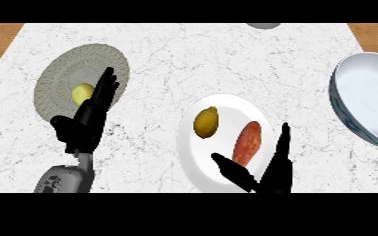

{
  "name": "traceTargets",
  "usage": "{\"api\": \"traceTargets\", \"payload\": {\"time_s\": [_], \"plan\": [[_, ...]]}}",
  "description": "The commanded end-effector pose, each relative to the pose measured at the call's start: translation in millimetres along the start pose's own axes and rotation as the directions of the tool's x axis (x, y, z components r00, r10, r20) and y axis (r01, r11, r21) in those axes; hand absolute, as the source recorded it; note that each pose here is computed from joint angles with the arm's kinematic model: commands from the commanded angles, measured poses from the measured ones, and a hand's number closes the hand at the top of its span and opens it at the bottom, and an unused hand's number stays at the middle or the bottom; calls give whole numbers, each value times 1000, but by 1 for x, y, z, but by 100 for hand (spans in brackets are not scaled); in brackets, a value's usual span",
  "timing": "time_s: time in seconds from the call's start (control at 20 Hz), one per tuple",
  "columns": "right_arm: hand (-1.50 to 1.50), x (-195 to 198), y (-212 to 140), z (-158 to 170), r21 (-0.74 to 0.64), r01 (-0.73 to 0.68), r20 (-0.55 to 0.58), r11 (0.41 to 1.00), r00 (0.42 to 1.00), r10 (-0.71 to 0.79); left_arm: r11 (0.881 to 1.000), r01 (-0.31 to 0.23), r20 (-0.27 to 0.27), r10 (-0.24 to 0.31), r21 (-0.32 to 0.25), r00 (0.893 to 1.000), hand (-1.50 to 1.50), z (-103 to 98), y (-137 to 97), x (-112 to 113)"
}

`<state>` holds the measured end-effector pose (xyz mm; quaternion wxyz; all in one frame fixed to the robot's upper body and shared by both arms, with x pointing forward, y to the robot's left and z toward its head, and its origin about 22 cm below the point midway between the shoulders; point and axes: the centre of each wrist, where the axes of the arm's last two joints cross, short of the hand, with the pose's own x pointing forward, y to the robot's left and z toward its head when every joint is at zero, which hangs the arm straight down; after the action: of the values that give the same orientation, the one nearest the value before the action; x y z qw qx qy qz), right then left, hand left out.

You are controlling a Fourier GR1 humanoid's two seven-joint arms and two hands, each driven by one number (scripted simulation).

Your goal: Pick the sweet potato from the plate and place it in the bowl

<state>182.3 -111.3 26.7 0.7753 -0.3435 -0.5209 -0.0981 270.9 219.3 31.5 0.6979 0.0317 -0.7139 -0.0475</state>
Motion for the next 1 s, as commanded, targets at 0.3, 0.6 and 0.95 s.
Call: {"api": "traceTargets", "payload": {"time_s": [0.3,0.6,0.95], "plan": [[-150,-16,24,-27,21,-80,-149,997,985,82,1000,-11,3,11,-10,1000,0,9,-32,9],[150,-25,45,-14,126,-196,-12,973,980,199,1000,16,1,-16,-1,1000,0,-9,6,5],[150,-9,47,-20,149,-192,42,970,981,187,1000,4,13,-4,-21,1000,0,-10,5,5]]}}
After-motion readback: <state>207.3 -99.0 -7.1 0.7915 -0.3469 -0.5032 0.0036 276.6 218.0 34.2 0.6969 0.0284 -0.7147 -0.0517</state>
